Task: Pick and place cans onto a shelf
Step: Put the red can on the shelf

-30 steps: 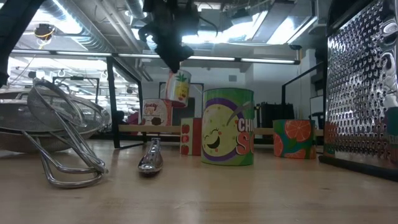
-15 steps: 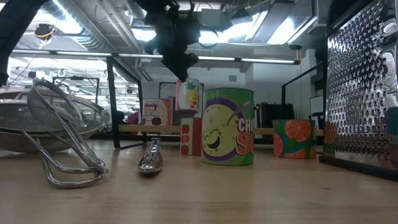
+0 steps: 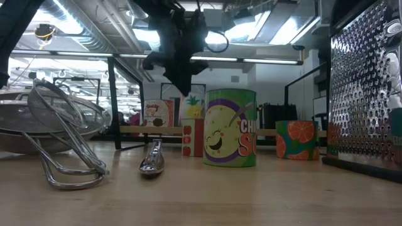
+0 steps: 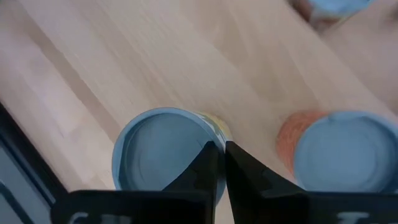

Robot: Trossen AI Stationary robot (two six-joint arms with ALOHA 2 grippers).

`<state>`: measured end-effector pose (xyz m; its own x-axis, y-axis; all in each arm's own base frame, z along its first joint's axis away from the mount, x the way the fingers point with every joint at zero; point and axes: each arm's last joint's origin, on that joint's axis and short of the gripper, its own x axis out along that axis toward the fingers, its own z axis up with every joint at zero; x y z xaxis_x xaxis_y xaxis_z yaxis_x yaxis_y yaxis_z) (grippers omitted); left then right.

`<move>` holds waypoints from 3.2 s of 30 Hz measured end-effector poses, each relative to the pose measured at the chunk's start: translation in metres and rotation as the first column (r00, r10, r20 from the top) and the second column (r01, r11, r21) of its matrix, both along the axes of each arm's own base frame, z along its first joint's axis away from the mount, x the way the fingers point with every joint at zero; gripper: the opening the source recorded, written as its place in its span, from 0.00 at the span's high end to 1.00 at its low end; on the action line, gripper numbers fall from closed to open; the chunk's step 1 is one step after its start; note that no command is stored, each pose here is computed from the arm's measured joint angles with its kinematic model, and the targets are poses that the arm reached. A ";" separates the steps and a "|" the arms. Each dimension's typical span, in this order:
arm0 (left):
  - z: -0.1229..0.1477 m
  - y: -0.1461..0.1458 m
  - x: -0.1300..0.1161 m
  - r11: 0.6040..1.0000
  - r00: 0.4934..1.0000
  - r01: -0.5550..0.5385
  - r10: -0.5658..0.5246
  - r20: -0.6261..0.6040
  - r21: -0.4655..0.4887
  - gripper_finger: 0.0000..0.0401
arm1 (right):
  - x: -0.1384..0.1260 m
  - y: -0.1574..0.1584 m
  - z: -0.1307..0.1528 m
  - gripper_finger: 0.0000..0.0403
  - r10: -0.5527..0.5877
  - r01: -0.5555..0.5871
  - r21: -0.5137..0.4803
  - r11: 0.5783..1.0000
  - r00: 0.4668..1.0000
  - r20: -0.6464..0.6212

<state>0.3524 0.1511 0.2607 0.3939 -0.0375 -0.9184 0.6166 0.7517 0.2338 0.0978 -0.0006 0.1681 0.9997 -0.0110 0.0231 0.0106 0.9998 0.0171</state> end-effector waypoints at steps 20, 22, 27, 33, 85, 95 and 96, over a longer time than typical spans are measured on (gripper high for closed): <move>-0.004 0.000 0.002 0.999 0.999 -0.036 0.036 0.017 0.013 0.84 | 0.000 0.000 0.000 0.89 0.001 -0.001 0.000 1.000 1.000 0.000; -0.004 -0.001 0.002 0.999 0.999 -0.040 0.039 0.014 0.023 0.84 | 0.000 0.000 0.000 0.89 0.000 0.000 0.000 1.000 1.000 0.000; -0.004 -0.005 0.004 0.997 0.999 -0.054 0.054 0.004 0.047 0.85 | 0.000 0.000 0.000 0.89 0.001 -0.001 0.000 1.000 1.000 0.000; -0.004 -0.009 0.006 0.994 0.995 -0.105 0.105 0.002 0.040 0.84 | 0.000 0.000 0.000 0.89 0.001 -0.001 0.000 1.000 1.000 0.000; 0.031 -0.017 0.035 0.198 0.194 -0.910 0.980 0.048 -0.365 0.72 | 0.000 0.000 0.000 0.89 0.000 0.000 0.000 1.000 1.000 0.000; 0.003 -0.017 0.050 0.199 0.201 -0.927 0.979 0.027 -0.319 0.72 | 0.000 0.000 0.000 0.89 0.001 -0.001 0.000 1.000 1.000 0.001; 0.000 -0.017 0.050 0.198 0.201 -0.932 0.979 0.022 -0.305 0.72 | 0.000 0.000 0.000 0.89 0.002 -0.002 0.000 1.000 1.000 0.001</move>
<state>0.4024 0.1341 0.2610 0.3923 0.3406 -0.8545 -0.6470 0.7625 0.0069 0.0978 -0.0005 0.1682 0.9997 -0.0092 0.0236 0.0088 0.9998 0.0173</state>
